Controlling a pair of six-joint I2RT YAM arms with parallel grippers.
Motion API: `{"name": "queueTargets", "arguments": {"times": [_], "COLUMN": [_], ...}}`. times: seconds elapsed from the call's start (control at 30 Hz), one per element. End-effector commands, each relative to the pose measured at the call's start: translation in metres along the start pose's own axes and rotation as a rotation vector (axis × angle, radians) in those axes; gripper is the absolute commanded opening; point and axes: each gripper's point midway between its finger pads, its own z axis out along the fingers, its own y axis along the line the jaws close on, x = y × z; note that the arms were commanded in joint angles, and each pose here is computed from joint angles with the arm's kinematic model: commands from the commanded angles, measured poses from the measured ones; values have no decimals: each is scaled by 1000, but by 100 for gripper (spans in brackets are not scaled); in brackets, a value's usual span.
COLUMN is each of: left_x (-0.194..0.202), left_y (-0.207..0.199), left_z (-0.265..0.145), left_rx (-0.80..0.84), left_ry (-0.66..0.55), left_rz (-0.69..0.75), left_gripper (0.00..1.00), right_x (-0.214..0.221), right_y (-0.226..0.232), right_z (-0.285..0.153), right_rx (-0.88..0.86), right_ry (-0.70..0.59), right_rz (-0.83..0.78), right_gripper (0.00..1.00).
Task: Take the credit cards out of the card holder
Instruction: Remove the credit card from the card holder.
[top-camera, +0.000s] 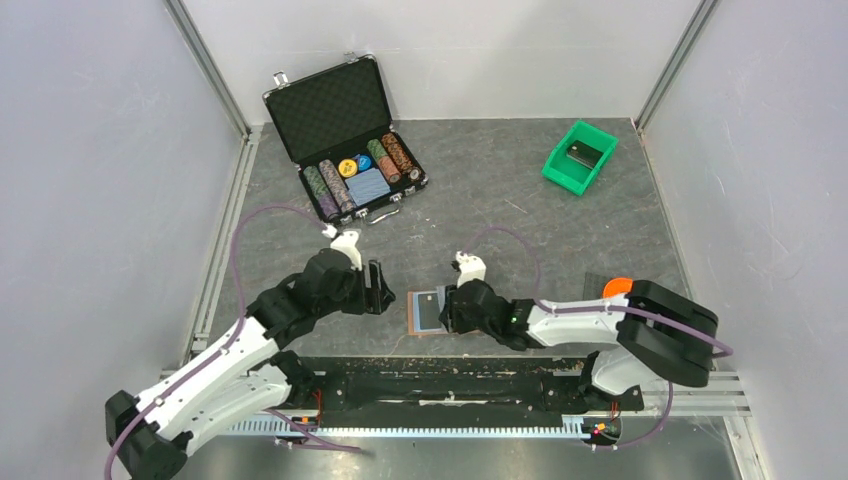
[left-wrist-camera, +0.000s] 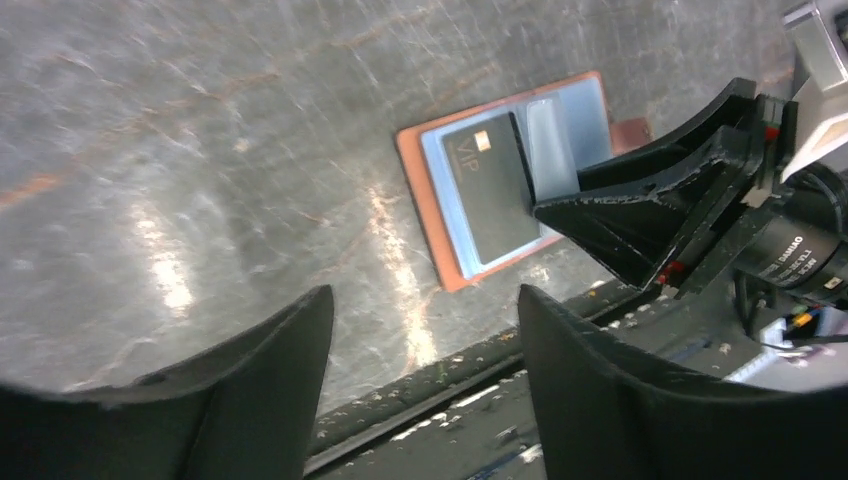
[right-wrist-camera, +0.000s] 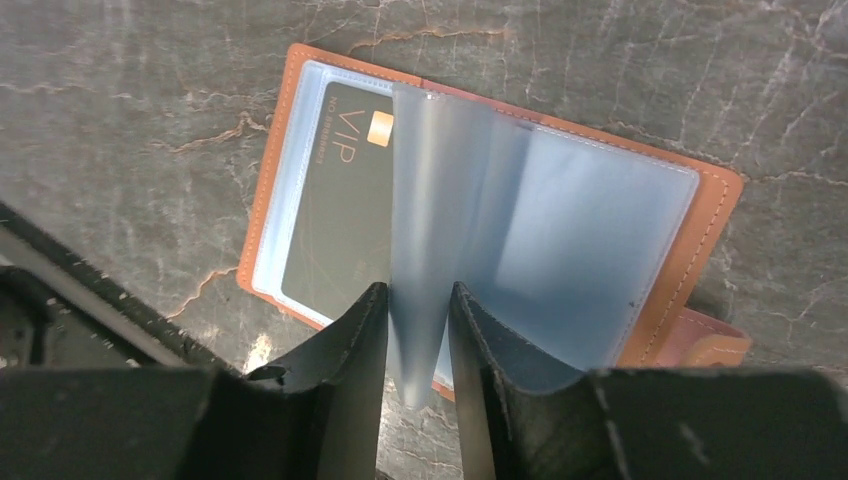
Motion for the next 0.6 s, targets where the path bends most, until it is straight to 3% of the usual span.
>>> {"name": "queueTargets", "arguments": {"times": [0.0,0.13,0.23,0.57], "left_x": [4,10,9,20], "left_y": [-41,-59,-70,-77], "left_z": [19,41,56,100], "left_rx": [194,274,306,300], "left_ry": [39,89,125,225], "left_rz": [-114,-154,-151,-133], "left_gripper": [66,42,31,24], "right_x": [-16,-16,-16,-16], "right_y": [22,19,20,9], "right_z": [-14,-20,-24,-31], "right_rx": [-231,-292,-336,-331], "right_ry": [-93,-109,-107,-118], "right_rz": [134,168,178,184], "right_gripper": [29,26,28,29]}}
